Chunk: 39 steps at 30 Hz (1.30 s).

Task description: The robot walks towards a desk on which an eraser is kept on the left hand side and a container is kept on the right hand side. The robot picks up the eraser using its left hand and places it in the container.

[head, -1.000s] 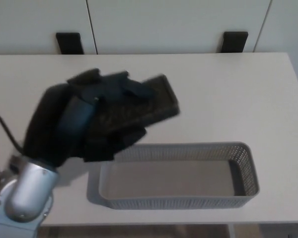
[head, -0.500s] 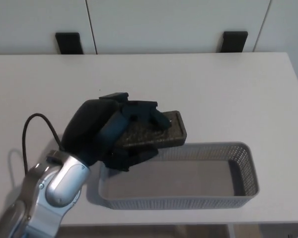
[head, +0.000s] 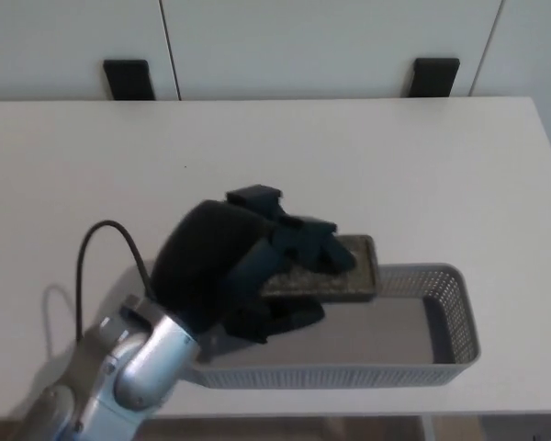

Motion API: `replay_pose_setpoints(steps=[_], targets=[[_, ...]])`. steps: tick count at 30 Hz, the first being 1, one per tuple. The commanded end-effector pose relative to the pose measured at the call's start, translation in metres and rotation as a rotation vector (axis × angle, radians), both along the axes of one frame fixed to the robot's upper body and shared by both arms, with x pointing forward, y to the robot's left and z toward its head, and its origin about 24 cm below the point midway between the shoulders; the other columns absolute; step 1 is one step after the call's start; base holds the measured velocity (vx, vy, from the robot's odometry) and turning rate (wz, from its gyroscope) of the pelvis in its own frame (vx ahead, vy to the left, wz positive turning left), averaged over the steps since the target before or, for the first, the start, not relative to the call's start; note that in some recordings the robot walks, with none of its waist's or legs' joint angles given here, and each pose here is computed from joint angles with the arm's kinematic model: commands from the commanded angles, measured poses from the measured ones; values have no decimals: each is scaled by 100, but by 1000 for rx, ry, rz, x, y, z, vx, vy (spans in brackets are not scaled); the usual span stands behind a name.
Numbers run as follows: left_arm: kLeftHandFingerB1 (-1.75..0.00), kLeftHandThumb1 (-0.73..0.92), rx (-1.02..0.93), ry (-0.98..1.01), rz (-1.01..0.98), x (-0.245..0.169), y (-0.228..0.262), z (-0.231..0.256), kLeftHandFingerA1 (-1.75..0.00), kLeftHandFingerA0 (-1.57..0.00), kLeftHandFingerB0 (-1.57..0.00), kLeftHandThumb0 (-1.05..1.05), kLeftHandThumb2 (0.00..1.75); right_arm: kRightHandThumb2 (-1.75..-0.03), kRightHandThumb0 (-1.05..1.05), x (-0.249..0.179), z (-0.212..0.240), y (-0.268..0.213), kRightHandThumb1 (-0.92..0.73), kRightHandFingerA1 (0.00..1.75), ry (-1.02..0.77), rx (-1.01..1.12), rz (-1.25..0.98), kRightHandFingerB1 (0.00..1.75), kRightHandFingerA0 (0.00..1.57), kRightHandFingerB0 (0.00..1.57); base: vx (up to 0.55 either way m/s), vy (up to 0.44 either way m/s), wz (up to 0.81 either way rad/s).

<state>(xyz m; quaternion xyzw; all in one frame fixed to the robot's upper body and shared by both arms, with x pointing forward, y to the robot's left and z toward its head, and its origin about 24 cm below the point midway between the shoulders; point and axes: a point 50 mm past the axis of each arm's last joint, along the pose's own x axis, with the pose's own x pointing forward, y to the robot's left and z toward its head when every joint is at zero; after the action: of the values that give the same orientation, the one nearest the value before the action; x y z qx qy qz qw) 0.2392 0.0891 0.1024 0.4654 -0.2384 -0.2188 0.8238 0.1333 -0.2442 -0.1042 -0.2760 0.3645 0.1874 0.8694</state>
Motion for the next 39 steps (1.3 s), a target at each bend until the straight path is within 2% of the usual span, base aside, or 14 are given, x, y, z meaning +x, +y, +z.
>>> replay_pose_setpoints(steps=[1, 14, 15, 16, 17, 18, 24, 26, 30, 31, 33, 34, 38, 39], targets=[[-57, 69, 38, -56, -70, -15, -9, 3, -165, -95, -84, -33, 66, -58, -44, 2, 2, -4, -61, 53, 4, -31, 13, 43, 68, 47, 0, 0, 0], [-50, 70, 35, -18, -24, -5, -3, -5, -166, -92, -78, -27, 64, -58, -44, 2, 3, -5, -60, 54, 1, -45, 16, 43, 69, 47, 0, 0, 0], [-38, 62, 50, -18, -15, -3, -1, -6, -98, -86, -53, -42, 59, -58, -44, 2, 3, -5, -61, 54, 0, -48, 25, 43, 70, 47, 0, 0, 0], [-34, 52, 160, 6, -22, 0, 2, -7, -47, -21, -5, -73, 84, -58, -43, 5, 3, -4, -60, 53, -5, -45, 20, 43, 68, 47, 0, 0, 0], [-14, 57, 249, 51, -9, 0, 4, -8, 0, 0, 0, -88, 91, -58, -43, 5, 3, -4, -60, 53, -6, -40, 20, 44, 67, 47, 0, 0, 0], [0, 62, 279, 55, -5, 0, 6, -9, 0, 0, 0, -86, 65, -58, -43, 5, 3, -4, -60, 53, -6, -38, 22, 44, 66, 47, 0, 0, 0], [0, 72, 353, 86, -1, 1, 7, -8, 0, 0, 0, -96, 62, -58, -44, 7, 6, -5, -60, 52, -14, -40, 34, 43, 66, 45, 0, 0, 0], [-11, 65, 375, 68, -1, 0, 7, -9, 0, 0, 0, -104, 103, -58, -42, 9, 5, -5, -60, 52, -15, -48, 42, 43, 66, 45, 0, 0, 0], [-11, 67, 388, 72, -8, -3, 6, -8, 0, 0, 0, -104, 105, -58, -42, 7, 5, -4, -60, 53, -4, -47, 34, 43, 69, 46, 0, 0, 0], [0, 80, 380, 72, -11, -5, 5, -7, 0, 0, 0, -98, 65, -58, -43, 7, 5, -5, -60, 53, -3, -52, 38, 43, 69, 46, 0, 0, 0], [0, 82, 371, 67, -15, -6, 5, -5, 0, 0, 0, -98, 66, -58, -43, 7, 4, -4, -60, 54, -3, -53, 41, 43, 70, 46, 0, 0, 0], [-12, 65, 322, 46, -30, -11, 7, 0, 0, 0, 0, -100, 104, -58, -43, 9, 5, -4, -60, 53, -2, -51, 39, 43, 69, 46, 0, 0, 0], [-24, 59, 182, 55, -92, -27, 14, 24, -12, -1, -1, -86, 102, -57, -44, 14, 7, -5, -60, 53, -7, -46, 51, 44, 68, 49, 0, 0, 0], [-28, 78, 140, 91, -116, -32, 17, 30, -24, -6, -6, -89, 64, -57, -43, 15, 8, -5, -60, 53, -6, -46, 51, 44, 68, 49, 0, 0, 0]])
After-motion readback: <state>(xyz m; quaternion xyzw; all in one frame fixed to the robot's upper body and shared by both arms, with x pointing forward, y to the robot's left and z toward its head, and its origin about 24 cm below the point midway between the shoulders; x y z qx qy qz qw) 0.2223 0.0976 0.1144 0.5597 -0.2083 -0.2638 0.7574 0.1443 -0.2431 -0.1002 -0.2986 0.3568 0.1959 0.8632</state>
